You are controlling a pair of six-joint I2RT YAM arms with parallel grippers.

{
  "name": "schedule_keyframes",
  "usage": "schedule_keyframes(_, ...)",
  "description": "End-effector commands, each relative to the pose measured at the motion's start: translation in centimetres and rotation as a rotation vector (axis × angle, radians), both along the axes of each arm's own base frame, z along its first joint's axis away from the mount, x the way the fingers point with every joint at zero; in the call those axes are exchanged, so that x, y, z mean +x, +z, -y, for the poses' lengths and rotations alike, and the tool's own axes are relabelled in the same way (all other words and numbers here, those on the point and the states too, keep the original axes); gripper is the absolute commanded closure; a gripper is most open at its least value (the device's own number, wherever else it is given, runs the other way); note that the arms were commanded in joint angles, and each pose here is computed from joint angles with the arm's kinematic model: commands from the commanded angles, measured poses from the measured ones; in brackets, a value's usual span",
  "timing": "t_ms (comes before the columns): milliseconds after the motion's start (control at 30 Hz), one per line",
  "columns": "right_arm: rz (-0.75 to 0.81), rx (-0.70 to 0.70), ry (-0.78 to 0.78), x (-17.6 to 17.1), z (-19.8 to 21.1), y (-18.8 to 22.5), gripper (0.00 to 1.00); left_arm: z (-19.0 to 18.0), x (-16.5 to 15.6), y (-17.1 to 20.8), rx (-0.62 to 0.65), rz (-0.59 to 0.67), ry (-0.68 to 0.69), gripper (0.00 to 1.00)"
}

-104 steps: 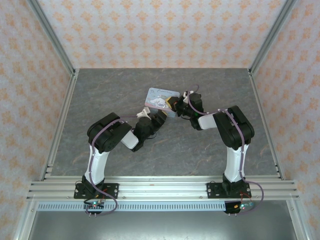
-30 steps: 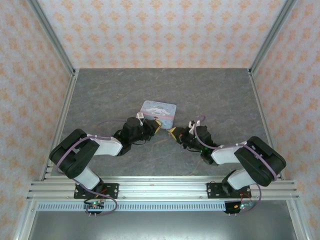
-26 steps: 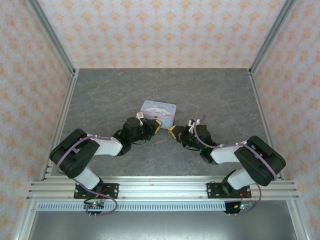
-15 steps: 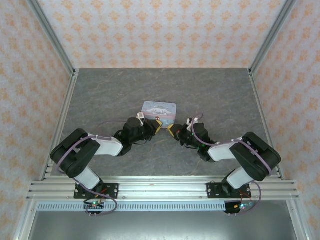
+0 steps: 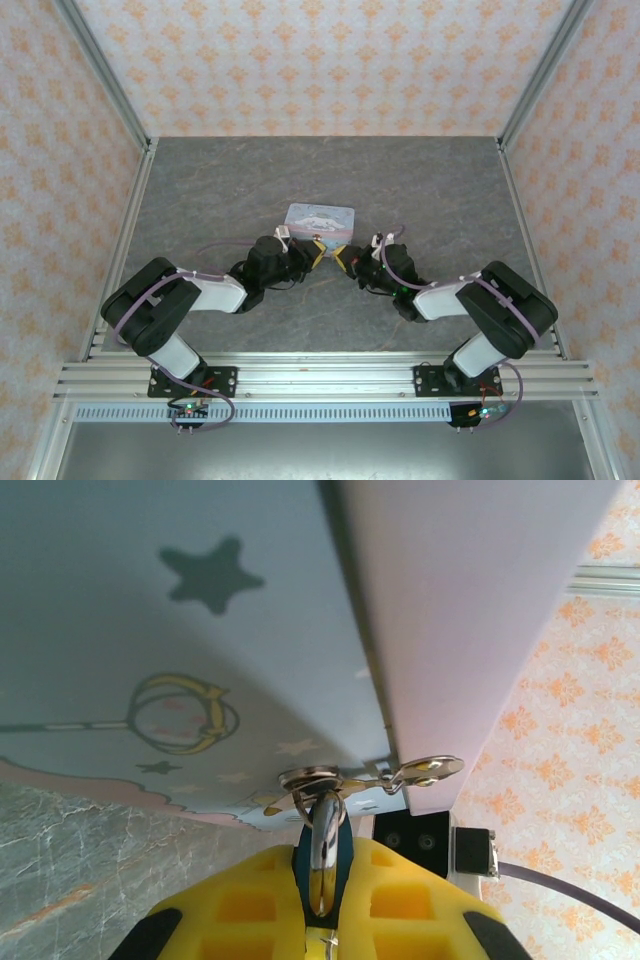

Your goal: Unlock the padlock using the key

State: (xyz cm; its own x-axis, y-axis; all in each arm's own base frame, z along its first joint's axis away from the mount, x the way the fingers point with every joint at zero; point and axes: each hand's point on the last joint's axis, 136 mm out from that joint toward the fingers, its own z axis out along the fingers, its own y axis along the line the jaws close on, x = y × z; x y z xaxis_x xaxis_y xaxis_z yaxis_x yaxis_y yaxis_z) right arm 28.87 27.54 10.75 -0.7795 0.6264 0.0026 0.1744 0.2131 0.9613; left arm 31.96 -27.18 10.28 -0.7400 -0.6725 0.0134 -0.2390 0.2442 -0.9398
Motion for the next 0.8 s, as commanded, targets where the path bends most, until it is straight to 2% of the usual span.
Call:
schedule_keyframes(0, 0.036, 0.041, -0.015, 0.91, -0.65, 1.52, 1.0, 0.93, 0.9, 2.55, -0.049, 0.072, 0.002, 1.0)
schedule_keyframes(767, 0.04, 0.04, -0.017, 1.04, -0.73, 1.64, 1.0, 1.25, 0.79, 2.23, -0.036, 0.069, -0.006, 1.0)
